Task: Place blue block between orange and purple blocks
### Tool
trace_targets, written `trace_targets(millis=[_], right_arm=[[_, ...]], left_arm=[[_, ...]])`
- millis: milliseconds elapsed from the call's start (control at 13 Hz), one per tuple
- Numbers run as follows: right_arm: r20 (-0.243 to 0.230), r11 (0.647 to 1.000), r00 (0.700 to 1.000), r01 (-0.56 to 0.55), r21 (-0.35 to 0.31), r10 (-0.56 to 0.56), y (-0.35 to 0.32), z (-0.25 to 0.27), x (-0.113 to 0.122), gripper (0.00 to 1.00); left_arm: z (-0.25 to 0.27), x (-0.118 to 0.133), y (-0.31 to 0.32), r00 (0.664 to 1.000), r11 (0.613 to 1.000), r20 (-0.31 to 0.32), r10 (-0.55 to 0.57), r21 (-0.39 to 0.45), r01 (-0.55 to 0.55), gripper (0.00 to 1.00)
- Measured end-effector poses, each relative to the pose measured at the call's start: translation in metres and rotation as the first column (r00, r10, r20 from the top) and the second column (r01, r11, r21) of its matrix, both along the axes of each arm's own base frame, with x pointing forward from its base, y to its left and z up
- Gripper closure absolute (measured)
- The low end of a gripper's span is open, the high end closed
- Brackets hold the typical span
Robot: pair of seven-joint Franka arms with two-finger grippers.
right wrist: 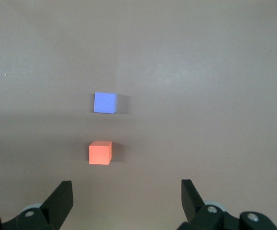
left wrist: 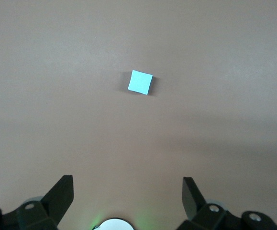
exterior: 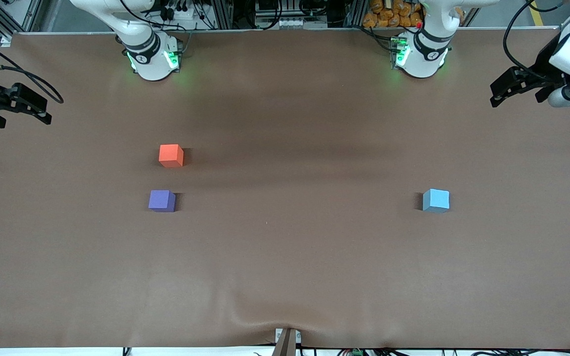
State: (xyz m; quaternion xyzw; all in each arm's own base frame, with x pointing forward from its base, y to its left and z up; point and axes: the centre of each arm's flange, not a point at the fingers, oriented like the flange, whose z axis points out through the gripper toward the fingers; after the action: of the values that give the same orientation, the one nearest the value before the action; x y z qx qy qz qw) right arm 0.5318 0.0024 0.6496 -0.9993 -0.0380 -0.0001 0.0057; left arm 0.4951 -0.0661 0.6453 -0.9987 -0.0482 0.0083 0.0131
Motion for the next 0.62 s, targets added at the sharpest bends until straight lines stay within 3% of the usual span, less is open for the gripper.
trace_targets(millis=[615], right_arm=[[0.0, 1.0, 1.0, 0.0, 0.0, 0.0, 0.0, 0.0, 0.0, 0.0]], left_arm=[[-0.0047, 0.0029, 0.0005, 1.0, 1.0, -0.01, 0.001, 0.001, -0.001, 0.0]])
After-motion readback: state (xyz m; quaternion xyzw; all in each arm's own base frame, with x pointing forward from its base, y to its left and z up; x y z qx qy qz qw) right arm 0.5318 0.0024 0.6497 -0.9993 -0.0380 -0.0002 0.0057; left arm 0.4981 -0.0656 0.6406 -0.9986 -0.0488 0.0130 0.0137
